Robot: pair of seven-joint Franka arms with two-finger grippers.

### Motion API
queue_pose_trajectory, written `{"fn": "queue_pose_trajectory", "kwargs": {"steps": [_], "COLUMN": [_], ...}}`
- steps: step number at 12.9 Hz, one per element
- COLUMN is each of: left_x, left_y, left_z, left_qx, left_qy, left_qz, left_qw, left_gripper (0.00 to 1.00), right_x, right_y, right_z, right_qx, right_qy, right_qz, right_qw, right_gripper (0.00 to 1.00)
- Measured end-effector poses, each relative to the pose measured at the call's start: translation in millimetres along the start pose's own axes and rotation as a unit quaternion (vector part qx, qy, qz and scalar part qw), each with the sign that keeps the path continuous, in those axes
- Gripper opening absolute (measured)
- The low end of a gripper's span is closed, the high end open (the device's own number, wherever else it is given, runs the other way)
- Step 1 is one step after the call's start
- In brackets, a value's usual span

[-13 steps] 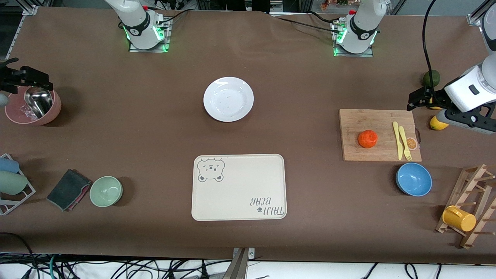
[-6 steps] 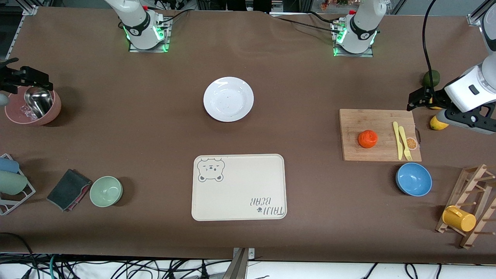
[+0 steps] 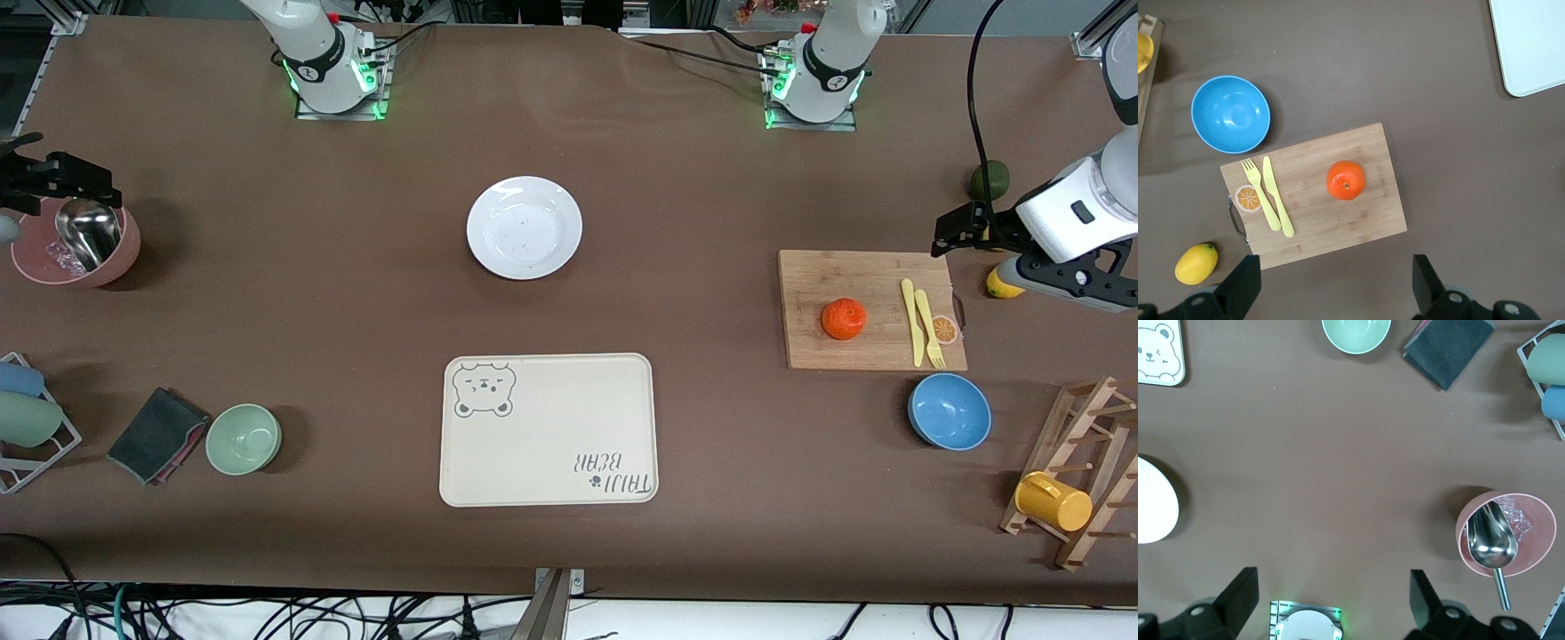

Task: Place orange and plate with both arms
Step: 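Reach the left gripper down to the orange on the cutting board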

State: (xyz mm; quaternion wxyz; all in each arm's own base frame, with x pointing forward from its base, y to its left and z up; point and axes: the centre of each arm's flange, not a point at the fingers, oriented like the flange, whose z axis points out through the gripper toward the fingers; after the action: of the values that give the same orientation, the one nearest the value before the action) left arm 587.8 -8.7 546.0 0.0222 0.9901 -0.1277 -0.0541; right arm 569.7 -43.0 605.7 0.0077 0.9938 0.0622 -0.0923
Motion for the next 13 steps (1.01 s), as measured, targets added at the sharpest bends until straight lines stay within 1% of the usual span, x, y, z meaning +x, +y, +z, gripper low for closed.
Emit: {"fn": "queue_pose_trajectory", "kwargs": {"steps": [1, 3, 4, 6, 7, 8, 10, 13], "left_x": [7, 37, 52, 78, 82, 81, 74, 64], "left_y": [-2, -9, -15, -36, -45, -49, -47, -36], "left_z": [19, 94, 131, 201, 231, 253, 273, 289], "left_qx": [-0.005, -0.023, -0.028, -0.026, -0.021, -0.019, -0.021, -0.023], "left_qy": [-0.018, -0.071, -0.083, -0.072, -0.068, -0.072, -0.08, -0.089], "left_qz": [0.0, 0.002, 0.0, -0.009, -0.012, -0.013, -0.012, -0.008], "left_qw": [1.0, 0.997, 0.996, 0.997, 0.997, 0.997, 0.997, 0.996], "left_gripper": [1.0, 1.0, 1.0, 1.0, 1.0, 1.0, 1.0, 1.0], "right_x": [0, 0, 0, 0, 0, 0, 0, 0], "right_y": [0, 0, 0, 0, 0, 0, 0, 0], "right_z": [0, 1, 1, 1, 1, 1, 1, 1], "right_qx": [0.0, 0.0, 0.0, 0.0, 0.0, 0.0, 0.0, 0.0], "right_qy": [0.0, -0.001, -0.001, -0.001, -0.001, -0.001, -0.001, -0.002], "right_qz": [0.0, 0.0, 0.0, 0.0, 0.0, 0.0, 0.0, 0.0], "right_qw": [1.0, 1.0, 1.0, 1.0, 1.0, 1.0, 1.0, 1.0], "right_gripper": [1.0, 1.0, 1.0, 1.0, 1.0, 1.0, 1.0, 1.0]}}
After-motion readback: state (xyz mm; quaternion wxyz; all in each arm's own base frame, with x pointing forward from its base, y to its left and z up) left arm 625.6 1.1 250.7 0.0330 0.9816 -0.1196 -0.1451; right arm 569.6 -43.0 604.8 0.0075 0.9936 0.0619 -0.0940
